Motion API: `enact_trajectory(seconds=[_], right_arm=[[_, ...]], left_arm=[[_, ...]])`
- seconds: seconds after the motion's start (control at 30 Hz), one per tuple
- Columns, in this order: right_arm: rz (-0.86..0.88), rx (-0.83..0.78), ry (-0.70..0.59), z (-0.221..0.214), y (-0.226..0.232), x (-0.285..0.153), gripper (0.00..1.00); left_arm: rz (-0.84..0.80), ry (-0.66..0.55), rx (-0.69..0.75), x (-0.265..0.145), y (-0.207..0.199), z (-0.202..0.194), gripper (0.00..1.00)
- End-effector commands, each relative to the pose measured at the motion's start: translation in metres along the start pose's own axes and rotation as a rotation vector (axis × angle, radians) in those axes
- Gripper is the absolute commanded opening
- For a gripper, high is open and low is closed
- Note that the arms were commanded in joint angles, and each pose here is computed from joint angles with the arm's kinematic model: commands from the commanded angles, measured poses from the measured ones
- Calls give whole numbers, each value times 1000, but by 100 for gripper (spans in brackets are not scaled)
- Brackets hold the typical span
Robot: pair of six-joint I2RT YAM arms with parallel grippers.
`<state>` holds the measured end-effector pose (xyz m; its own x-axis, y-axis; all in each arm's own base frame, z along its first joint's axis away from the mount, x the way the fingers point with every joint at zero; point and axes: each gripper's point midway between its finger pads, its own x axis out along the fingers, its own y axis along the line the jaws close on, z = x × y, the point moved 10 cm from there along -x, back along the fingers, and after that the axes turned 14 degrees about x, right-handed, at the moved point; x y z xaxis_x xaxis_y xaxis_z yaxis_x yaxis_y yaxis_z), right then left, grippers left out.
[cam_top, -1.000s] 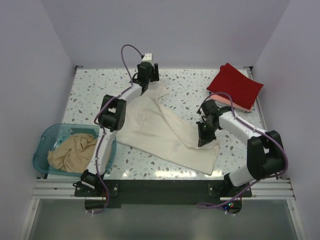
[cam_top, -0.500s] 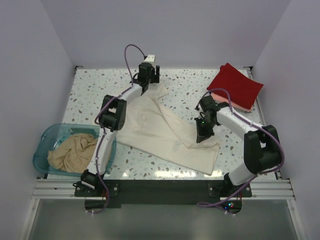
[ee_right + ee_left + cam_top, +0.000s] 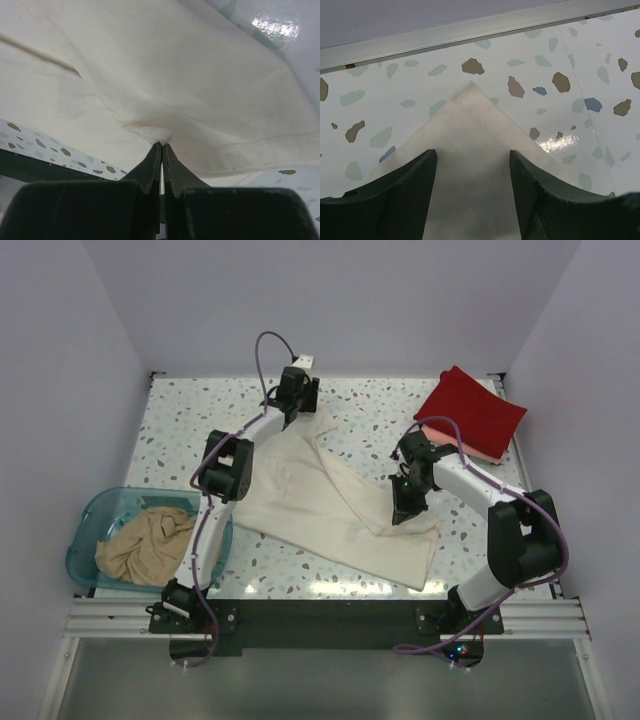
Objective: Fold and stack the t-shirts
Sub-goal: Fold the tshirt
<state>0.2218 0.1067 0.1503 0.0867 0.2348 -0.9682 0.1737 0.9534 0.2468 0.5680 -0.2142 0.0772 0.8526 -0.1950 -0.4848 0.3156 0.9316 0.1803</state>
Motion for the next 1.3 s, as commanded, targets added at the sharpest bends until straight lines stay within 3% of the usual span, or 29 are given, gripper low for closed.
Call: enact_trajectory(seconds=[0.0,0.17,0.27,0.57,0.73,1.07,1.27], right_arm=[[24,6,-20,5,6,0,0],[29,4,-41,5,7,-4,0],[33,6,-44,6,7,-4,0],[24,20,-71,6,7,-7,0],[-43,70,-102,9,3,-8,0],[-118,129,-157,12,-3,-21,0],[-157,133,-173,7,-8,-29,0]], left_arm=[[-25,10,41,1,-2,7,65],[-38,59,56,-1,-3,-1,65],[-50,84,64,-3,-3,-5,59],[-51,80,44,-8,0,-1,31],[-15,8,-56,-16,17,16,0],[31,-241,-242,-67,83,74,0],[-34,-313,-253,-105,100,73,0]])
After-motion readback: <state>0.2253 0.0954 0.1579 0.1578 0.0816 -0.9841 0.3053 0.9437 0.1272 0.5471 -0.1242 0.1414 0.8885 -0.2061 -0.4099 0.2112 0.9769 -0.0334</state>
